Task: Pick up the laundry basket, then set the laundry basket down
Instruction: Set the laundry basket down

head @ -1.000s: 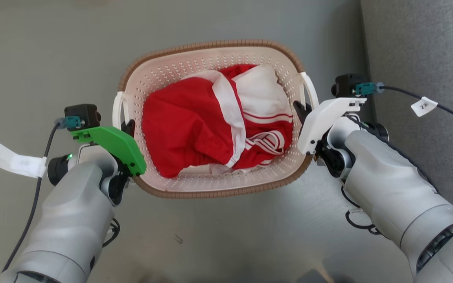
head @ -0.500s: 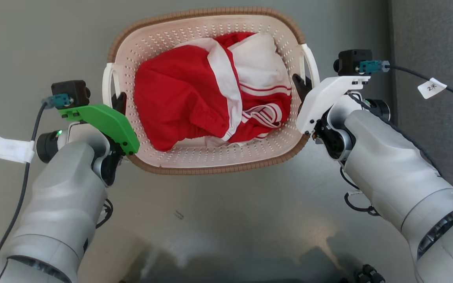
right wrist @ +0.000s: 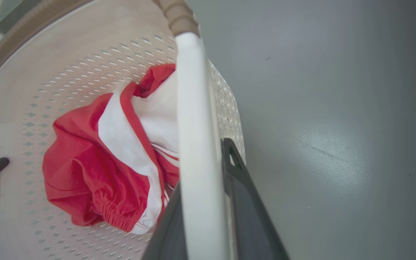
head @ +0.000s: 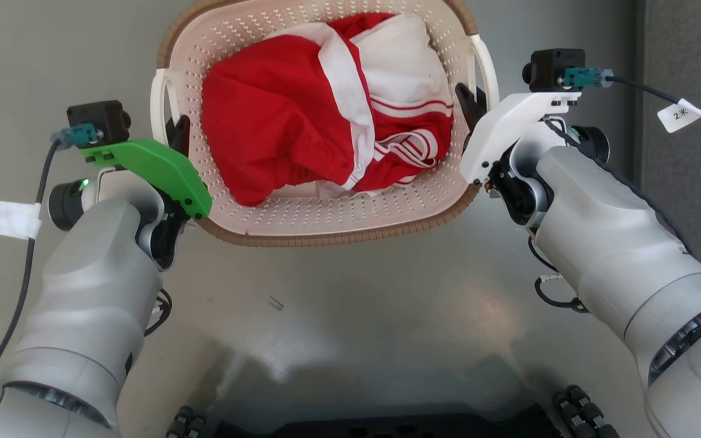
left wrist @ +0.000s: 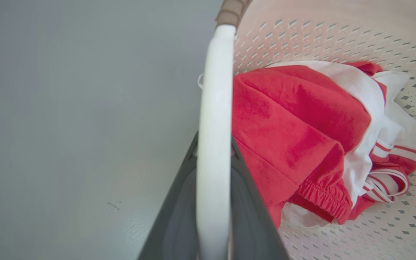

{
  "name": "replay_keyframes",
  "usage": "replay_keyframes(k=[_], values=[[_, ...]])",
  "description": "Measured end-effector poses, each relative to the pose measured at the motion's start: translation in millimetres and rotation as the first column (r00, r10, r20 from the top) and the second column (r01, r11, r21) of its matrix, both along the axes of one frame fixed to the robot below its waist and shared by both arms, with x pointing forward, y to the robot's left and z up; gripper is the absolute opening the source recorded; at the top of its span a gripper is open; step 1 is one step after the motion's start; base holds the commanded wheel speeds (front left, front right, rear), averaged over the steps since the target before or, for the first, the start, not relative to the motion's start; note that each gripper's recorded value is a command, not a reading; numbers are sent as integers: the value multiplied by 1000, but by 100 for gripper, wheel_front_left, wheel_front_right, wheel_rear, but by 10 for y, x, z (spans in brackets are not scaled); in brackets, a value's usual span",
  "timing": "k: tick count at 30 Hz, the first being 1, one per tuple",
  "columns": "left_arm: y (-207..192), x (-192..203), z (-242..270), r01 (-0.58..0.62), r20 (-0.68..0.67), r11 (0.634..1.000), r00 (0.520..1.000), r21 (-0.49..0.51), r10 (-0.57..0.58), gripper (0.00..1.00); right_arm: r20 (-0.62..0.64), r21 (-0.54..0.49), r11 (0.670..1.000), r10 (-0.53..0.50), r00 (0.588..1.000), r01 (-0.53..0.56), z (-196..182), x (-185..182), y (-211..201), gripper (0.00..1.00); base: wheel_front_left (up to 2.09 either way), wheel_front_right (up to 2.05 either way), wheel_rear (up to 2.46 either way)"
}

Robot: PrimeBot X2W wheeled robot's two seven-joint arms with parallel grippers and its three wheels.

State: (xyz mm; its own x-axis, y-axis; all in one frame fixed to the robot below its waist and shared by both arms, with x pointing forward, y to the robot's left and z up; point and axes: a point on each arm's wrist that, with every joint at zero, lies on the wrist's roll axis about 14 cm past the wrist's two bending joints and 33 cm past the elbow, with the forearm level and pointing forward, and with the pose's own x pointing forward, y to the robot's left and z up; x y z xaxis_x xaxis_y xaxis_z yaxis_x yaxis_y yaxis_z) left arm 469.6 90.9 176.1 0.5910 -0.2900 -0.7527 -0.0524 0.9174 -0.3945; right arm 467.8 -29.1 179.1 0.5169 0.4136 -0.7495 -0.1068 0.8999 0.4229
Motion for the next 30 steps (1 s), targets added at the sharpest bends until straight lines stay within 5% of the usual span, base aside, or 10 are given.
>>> replay_keyframes(k=[30], values=[[19,45,-397,12,-31,1000,999,8,-12,0,-48,10,1000,2,999,-1,-429,-13,42,0,0,0,0]])
